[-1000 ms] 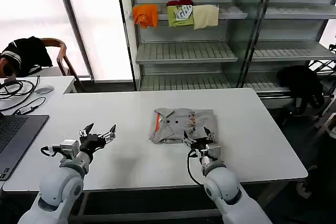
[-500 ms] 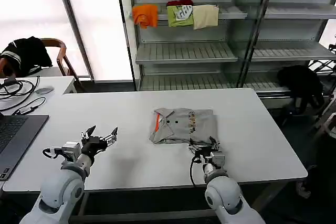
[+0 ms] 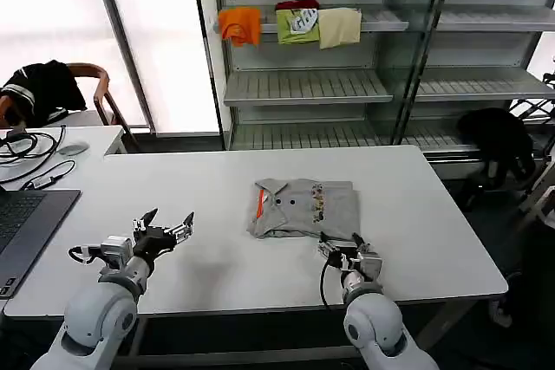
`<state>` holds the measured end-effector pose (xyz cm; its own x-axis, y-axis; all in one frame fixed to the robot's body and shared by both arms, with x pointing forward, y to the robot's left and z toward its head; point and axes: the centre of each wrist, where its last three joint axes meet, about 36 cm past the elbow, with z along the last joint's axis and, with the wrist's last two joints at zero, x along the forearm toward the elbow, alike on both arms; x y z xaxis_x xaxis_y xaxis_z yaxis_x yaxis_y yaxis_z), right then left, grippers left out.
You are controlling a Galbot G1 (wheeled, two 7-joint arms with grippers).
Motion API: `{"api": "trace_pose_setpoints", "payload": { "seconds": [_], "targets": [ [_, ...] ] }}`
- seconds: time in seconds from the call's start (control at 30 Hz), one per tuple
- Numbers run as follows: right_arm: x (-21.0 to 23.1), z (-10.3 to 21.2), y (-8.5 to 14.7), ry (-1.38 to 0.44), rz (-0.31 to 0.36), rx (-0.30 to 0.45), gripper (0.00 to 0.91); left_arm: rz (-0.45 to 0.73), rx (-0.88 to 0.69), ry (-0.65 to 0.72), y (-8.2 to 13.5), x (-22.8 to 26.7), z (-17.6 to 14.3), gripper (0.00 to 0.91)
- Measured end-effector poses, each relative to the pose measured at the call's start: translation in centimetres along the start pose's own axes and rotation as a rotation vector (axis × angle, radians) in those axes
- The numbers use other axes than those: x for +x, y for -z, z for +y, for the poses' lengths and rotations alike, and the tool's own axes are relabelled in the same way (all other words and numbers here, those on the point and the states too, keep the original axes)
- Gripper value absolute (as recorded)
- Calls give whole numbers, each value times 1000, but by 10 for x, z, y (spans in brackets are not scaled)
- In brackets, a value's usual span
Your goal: Fold and organize the clothes.
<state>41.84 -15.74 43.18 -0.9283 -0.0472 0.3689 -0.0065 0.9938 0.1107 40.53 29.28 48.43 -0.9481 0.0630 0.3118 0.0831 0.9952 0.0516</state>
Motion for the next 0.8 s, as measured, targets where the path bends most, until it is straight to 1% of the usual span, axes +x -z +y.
{"api": "trace_pose_setpoints", "payload": {
  "seconds": [0.23,0.37,0.47,0.67,0.8],
  "targets": [
    [7,14,35,52,-61,-9,907,-7,2,-2,0,3,-4,907],
    [-2,28,57,93,-108,-3,907,-8,2,2,0,5,-3,907],
    [-15,41,68,116,-128,5,907,-7,3,7,-1,6,-3,907],
    [-44,75,82,159,-146,29,907,-2,4,11,-2,7,-1,907],
    [-64,95,89,153,-159,49,907,-2,3,7,-2,7,-1,907]
  ]
}}
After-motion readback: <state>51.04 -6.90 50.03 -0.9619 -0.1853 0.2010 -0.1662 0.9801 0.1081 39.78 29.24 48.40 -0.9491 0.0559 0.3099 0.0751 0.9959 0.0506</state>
